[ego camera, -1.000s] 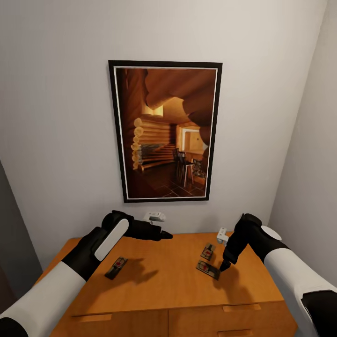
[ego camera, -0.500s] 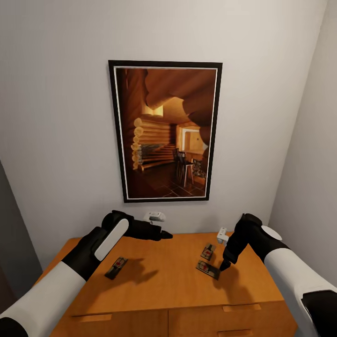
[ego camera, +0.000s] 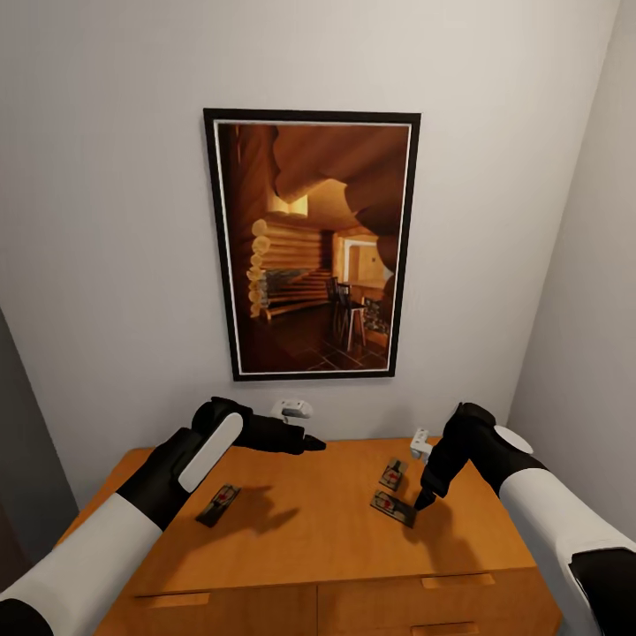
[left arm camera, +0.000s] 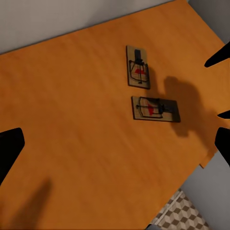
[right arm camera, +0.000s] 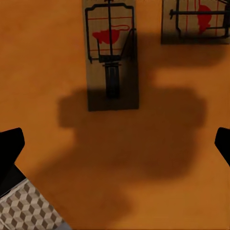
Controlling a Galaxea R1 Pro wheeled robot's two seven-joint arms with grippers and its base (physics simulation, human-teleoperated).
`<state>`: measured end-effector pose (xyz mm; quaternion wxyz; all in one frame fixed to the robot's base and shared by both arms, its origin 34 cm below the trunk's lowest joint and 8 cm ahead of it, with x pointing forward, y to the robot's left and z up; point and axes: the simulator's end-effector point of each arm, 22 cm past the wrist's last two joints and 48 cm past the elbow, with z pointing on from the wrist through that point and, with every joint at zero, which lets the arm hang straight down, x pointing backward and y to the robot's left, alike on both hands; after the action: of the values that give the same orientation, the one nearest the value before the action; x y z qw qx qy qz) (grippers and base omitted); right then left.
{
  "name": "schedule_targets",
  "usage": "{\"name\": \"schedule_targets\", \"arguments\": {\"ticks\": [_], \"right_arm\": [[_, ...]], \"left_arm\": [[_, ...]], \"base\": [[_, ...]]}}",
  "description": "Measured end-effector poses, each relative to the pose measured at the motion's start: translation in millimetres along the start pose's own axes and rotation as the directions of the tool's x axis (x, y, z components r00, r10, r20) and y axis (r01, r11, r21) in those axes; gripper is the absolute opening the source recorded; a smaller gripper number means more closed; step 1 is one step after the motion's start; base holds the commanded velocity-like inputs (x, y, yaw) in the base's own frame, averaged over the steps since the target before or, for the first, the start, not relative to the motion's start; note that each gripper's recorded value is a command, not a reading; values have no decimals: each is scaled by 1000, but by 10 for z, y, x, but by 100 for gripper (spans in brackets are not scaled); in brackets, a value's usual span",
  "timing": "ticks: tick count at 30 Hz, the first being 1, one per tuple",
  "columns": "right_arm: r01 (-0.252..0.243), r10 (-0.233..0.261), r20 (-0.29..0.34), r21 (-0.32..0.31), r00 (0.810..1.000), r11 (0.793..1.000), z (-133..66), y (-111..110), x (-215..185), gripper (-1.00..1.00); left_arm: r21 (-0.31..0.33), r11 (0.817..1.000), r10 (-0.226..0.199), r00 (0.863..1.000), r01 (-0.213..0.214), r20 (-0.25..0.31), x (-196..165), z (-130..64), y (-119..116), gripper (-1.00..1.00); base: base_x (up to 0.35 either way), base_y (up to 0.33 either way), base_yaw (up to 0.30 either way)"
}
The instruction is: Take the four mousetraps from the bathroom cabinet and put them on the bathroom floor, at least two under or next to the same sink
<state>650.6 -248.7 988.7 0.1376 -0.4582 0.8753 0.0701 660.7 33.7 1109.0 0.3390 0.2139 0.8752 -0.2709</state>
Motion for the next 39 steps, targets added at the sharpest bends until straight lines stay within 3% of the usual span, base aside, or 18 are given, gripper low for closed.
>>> {"name": "schedule_targets", "arguments": {"ticks": [39], "right_arm": [[0,0,2,1,1000,1000,376,-97,49,100]], "left_arm": [[1,1000,2,1000,-2,2,181,286,184,100]], "base": [[0,0,0]]}}
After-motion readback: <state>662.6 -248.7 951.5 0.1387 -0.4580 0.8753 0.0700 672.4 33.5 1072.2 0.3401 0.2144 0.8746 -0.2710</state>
